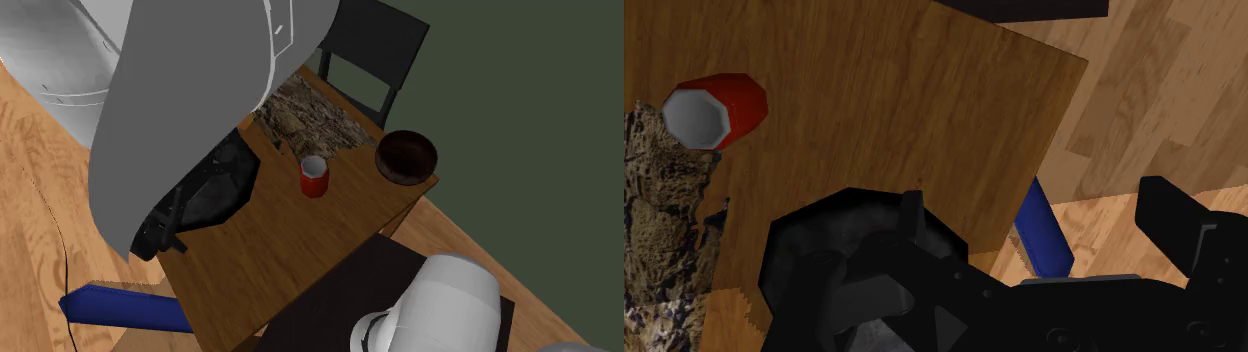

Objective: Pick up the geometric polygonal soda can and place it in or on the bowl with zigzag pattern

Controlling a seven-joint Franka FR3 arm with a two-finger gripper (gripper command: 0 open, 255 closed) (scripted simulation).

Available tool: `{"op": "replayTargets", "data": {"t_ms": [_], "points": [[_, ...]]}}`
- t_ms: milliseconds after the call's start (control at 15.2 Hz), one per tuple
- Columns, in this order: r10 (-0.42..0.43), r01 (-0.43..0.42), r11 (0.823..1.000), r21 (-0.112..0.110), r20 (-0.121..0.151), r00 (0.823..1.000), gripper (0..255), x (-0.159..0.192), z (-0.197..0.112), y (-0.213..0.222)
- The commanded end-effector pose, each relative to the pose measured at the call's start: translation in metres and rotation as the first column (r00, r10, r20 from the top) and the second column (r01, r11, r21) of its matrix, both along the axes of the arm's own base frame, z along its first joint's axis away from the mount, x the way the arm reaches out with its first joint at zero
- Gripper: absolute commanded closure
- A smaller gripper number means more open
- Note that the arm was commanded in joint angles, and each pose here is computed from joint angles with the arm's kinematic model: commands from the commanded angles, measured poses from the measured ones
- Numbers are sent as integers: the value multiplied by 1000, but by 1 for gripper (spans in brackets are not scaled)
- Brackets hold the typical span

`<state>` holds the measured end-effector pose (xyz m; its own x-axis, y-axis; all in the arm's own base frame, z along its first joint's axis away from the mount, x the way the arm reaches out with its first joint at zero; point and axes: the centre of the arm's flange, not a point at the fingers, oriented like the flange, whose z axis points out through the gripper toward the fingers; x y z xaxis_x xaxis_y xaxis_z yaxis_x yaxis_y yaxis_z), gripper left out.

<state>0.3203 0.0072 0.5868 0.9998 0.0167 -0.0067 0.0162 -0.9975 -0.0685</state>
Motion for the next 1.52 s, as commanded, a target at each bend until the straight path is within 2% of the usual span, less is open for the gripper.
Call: {"op": "replayTargets", "data": {"t_ms": [0,1452], "points": [[0,0,1000,0,0,1000,0,0,0,0],[-59,57,998,-28,-75,995,0,8,-196,-211]]}}
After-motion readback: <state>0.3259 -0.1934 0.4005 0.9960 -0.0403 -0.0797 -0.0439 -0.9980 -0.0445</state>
